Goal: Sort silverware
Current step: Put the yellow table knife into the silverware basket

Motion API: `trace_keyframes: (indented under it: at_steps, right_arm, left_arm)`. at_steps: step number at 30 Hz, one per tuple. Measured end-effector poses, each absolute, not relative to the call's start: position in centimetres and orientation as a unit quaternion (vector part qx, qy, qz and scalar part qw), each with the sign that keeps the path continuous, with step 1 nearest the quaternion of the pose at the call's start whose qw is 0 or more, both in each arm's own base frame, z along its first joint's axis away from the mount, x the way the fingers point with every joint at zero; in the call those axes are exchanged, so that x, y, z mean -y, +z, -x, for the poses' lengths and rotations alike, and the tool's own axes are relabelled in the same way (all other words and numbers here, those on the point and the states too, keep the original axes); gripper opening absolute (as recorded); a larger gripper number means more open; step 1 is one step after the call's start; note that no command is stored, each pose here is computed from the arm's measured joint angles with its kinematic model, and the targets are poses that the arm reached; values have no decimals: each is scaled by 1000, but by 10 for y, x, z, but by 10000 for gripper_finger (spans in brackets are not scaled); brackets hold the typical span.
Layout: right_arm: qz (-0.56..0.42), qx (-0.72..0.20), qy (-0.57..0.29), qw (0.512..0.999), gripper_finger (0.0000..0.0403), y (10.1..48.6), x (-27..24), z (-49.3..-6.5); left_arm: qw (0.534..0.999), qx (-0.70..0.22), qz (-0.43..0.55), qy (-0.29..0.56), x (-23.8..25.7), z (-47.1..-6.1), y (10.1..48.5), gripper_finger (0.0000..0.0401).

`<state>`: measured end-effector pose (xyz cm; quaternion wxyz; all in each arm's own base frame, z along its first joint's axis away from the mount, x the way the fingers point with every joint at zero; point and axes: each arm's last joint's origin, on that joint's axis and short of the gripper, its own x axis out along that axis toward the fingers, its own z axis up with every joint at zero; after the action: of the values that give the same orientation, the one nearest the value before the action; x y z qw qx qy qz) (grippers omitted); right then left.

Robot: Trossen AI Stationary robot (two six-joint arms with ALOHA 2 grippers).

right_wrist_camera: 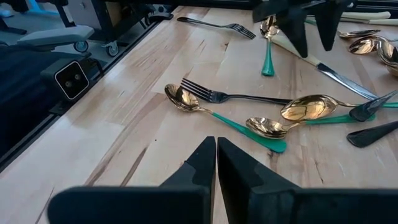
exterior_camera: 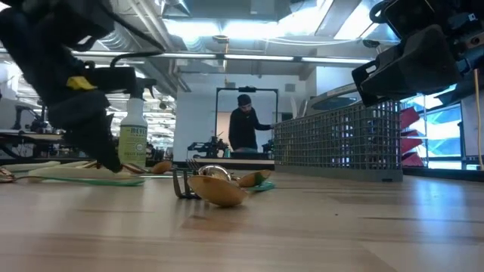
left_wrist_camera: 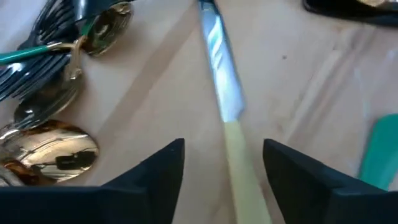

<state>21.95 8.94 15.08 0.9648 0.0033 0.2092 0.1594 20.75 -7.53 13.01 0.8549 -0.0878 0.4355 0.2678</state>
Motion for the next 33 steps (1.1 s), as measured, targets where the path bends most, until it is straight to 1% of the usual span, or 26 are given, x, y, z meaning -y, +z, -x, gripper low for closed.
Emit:
trace_keyframes:
  at_steps: [5, 9, 12, 20, 23, 33]
  right_arm:
    - [-3, -209, 159, 965, 0, 151, -89, -219]
    - [-3, -209, 159, 965, 0, 151, -89, -220]
    - [-3, -209, 159, 965, 0, 151, -89, -219]
    - [-3, -209, 159, 965, 0, 151, -89, -220]
    - [-3, -209, 159, 965, 0, 151, -89, -220]
    - [-3, -209, 159, 965, 0, 151, -89, -220]
  left_arm:
    - [848, -448, 86, 269, 80, -207, 122, 226]
    - [841, -456, 92, 276, 80, -207, 119, 217]
    - [842, -456, 95, 272, 81, -207, 119, 189]
    - [841, -473, 86, 250, 81, -207, 119, 58]
    - [840, -477, 77, 249, 81, -206, 118, 24]
    - [839, -484, 75, 238, 81, -206, 120, 23]
